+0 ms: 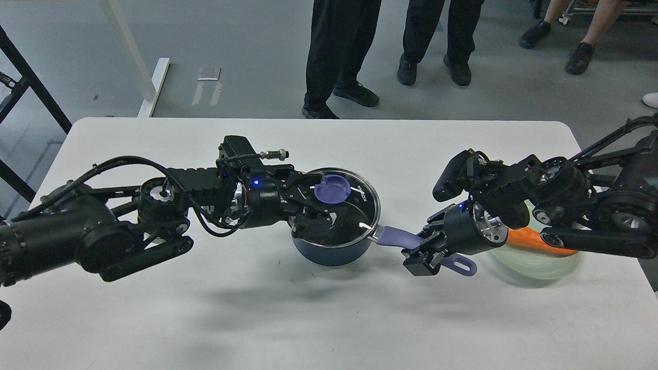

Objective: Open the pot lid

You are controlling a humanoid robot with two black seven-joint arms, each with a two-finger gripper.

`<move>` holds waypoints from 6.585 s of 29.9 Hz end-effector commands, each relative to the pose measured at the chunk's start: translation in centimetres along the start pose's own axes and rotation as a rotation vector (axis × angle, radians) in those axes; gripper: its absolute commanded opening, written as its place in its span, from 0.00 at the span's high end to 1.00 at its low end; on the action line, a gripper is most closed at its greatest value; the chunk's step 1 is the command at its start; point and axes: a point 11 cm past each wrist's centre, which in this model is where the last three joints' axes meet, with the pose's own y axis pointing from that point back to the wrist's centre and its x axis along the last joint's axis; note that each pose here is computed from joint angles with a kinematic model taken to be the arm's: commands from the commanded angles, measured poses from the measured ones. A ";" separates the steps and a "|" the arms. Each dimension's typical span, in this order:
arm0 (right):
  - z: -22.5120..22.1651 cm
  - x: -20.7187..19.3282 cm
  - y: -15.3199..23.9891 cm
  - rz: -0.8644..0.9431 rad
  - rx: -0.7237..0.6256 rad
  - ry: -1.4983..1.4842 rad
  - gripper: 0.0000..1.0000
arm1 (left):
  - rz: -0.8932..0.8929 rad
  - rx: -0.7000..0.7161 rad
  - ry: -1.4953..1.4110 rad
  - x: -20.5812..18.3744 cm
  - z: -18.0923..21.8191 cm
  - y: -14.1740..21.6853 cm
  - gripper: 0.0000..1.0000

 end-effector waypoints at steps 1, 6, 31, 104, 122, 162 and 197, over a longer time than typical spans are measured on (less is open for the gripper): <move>0.0 0.0 0.1 0.002 -0.002 -0.001 0.75 | 0.004 0.004 -0.004 0.0 -0.2 -0.1 0.10; 0.0 0.0 0.1 0.002 -0.002 -0.001 0.75 | 0.005 0.006 -0.008 0.2 -0.3 -0.1 0.30; 0.1 0.0 0.1 0.000 -0.002 -0.001 0.74 | 0.049 -0.007 -0.046 3.5 -1.2 2.2 0.59; 0.4 -0.5 0.4 0.008 -0.004 -0.025 0.40 | -0.050 0.512 0.152 -9.3 -14.4 20.7 0.05; 4.4 3.8 7.7 0.374 -0.050 -0.317 0.01 | 0.538 0.660 0.682 0.1 -18.6 22.6 0.01; 11.5 6.5 10.4 1.386 0.562 -1.611 0.00 | 1.221 0.288 1.700 1.2 -19.6 17.8 0.00; 13.3 1.2 1.5 1.678 0.941 -2.271 0.00 | 1.257 0.162 1.809 0.6 -18.6 15.9 0.00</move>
